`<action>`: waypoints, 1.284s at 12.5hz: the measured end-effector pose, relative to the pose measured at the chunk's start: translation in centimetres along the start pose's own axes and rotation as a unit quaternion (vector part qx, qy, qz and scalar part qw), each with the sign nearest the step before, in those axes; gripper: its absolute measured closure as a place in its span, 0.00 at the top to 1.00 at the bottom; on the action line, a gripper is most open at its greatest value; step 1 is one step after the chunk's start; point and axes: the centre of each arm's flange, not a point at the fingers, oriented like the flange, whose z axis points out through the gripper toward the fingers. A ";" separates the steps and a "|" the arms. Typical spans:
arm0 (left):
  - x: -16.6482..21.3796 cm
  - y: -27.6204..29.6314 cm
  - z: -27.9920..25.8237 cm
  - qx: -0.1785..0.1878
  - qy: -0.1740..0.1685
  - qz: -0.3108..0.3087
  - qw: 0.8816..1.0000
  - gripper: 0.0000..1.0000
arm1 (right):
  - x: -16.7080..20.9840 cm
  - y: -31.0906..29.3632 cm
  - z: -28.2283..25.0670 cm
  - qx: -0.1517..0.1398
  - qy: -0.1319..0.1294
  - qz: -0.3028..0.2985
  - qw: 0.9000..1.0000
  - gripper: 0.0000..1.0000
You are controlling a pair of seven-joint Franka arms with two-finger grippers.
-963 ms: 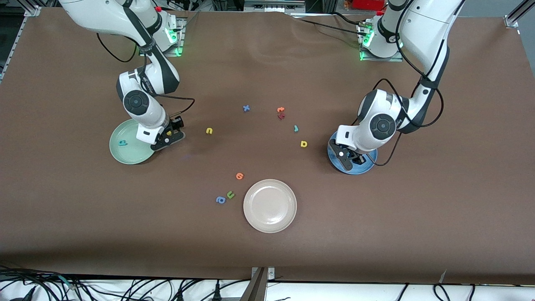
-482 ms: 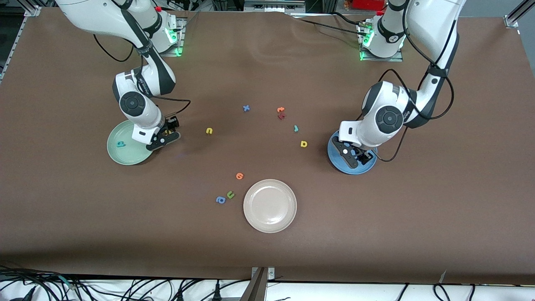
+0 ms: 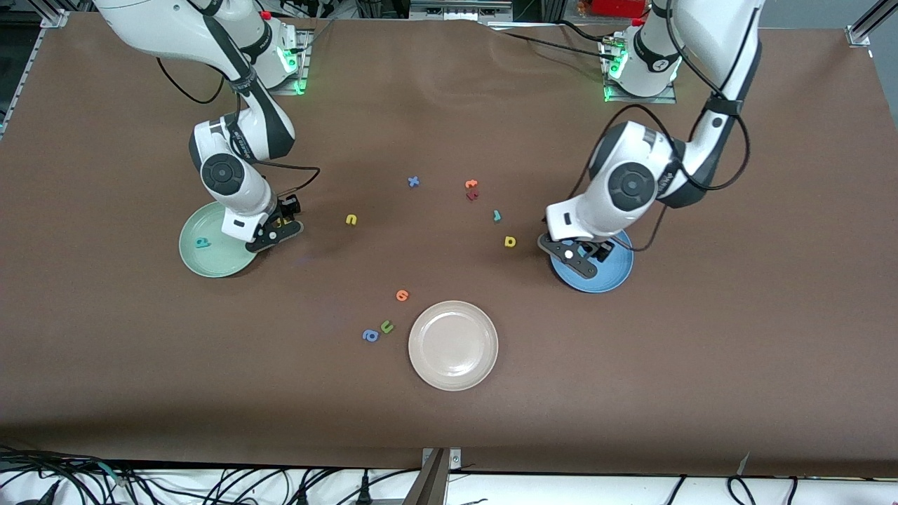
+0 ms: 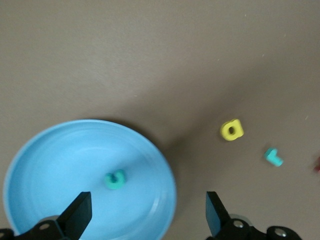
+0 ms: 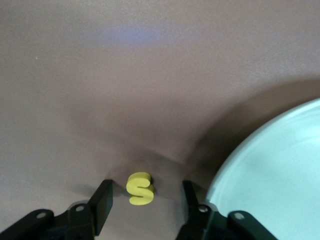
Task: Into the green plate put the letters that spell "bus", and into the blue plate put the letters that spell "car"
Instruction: 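Grasp the yellow s with the right gripper while the left gripper grasps the yellow a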
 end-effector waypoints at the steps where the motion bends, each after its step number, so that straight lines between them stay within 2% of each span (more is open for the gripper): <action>1: 0.1 1.6 0.4 0.001 -0.002 -0.036 0.999 1.00 | 0.0 0.0 0.0 0.000 0.000 0.000 1.000 0.62; 3: 0.4 4.9 1.6 0.002 0.002 -0.105 0.994 1.00 | 0.0 0.0 -0.2 -0.001 0.002 0.000 1.000 0.44; 4: 0.6 6.5 2.4 0.000 0.012 -0.134 0.991 1.00 | 0.0 0.0 -0.2 -0.001 0.002 0.000 1.000 0.43; 5: 1.0 7.6 3.1 -0.003 0.024 -0.157 0.987 1.00 | 0.0 0.0 -0.3 -0.001 0.002 0.000 1.000 0.36; 6: 1.3 8.0 3.9 -0.007 0.039 -0.175 0.984 1.00 | 0.0 0.0 -0.3 -0.001 0.002 0.000 1.000 0.36; 8: 2.1 7.6 5.7 -0.014 0.063 -0.191 0.979 1.00 | 0.0 -0.2 -0.4 -0.001 0.002 0.000 1.000 0.22; 10: 2.7 7.1 7.6 -0.017 0.071 -0.195 0.978 1.00 | 0.0 -0.2 -0.4 -0.001 0.002 0.006 1.000 0.22; 13: 2.7 8.2 9.2 -0.016 0.060 -0.187 0.980 0.98 | 0.0 0.4 -1.3 -0.003 -0.003 0.024 1.000 0.22; 15: 2.2 9.4 10.5 -0.012 0.049 -0.175 0.983 0.94 | 0.5 1.8 -5.1 -0.012 -0.016 0.045 0.999 0.22; 16: 2.0 9.7 11.0 -0.004 0.046 -0.164 0.985 0.85 | 0.6 2.7 -7.9 -0.017 -0.022 0.057 0.998 0.22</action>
